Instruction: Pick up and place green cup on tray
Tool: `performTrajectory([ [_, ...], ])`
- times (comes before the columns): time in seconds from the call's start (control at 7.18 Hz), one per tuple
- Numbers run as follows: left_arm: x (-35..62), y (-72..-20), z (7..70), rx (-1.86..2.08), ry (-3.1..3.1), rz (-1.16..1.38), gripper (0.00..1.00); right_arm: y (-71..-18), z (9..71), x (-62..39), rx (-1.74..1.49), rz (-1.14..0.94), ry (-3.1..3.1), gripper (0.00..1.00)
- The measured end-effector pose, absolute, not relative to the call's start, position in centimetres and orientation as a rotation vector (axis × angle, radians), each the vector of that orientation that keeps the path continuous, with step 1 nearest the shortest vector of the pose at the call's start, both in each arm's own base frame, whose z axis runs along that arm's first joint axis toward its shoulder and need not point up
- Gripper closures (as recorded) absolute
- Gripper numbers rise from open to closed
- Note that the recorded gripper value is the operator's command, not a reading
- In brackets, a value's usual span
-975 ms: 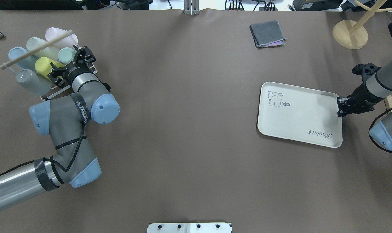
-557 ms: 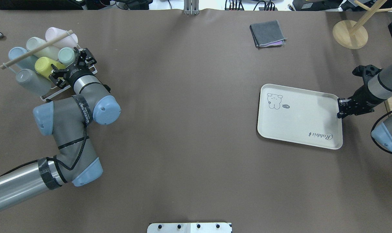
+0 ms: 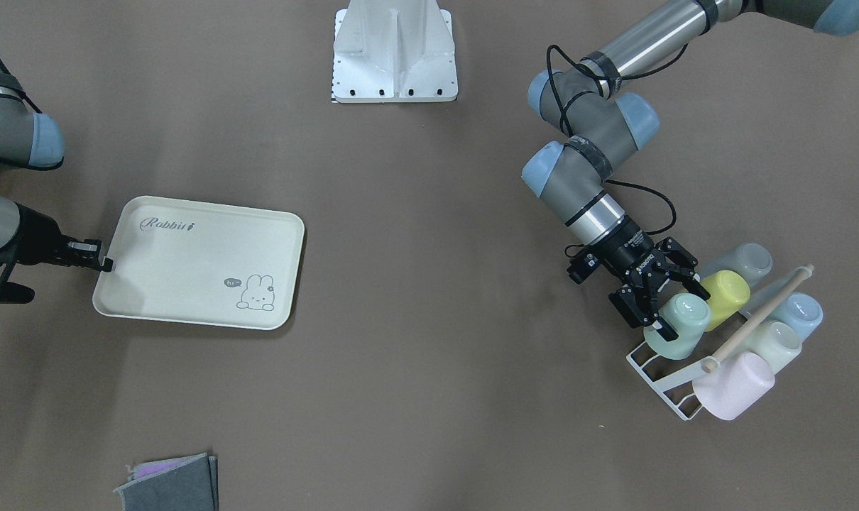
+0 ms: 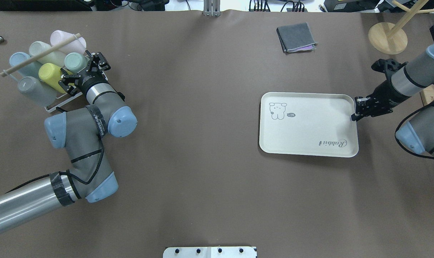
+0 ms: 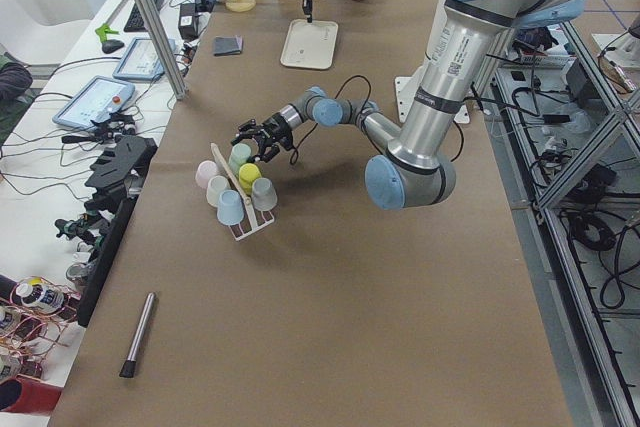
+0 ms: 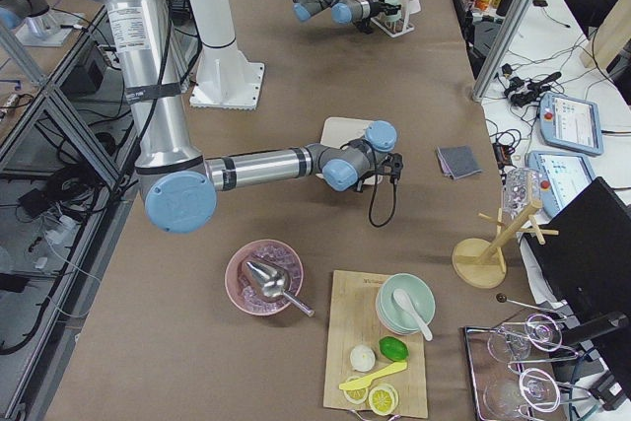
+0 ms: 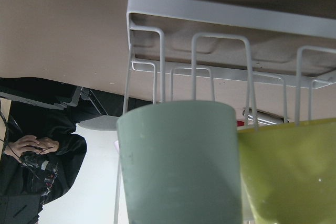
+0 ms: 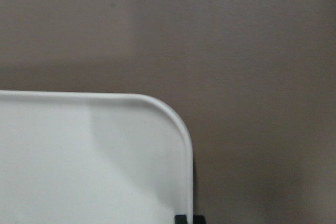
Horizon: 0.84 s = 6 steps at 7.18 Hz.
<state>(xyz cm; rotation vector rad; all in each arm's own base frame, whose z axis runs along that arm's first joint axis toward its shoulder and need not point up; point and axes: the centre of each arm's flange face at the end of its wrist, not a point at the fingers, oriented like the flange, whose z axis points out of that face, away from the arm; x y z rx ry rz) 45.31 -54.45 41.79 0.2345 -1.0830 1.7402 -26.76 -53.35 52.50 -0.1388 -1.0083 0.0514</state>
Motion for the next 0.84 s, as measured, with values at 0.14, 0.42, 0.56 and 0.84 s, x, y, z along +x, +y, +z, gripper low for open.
performTrajectory([
  [0.14,45.7,-54.8,42.5,0.24,-1.086,1.737,0.02,-54.8,49.9,-28.1,-0.136,0.06,-1.032,1.0],
  [0.42,46.4,-55.2,43.1,0.235,-1.096,1.733,0.02,-56.3,45.3,-31.3,-0.128,0.031,-1.075,1.0],
  [0.56,46.8,-55.5,43.3,0.231,-1.099,1.732,0.02,-56.1,42.8,-33.7,-0.123,-0.014,-1.096,1.0],
  [0.84,47.2,-55.7,43.6,0.222,-1.102,1.736,0.02,-54.0,38.9,-39.4,-0.103,-0.129,-1.137,1.0],
])
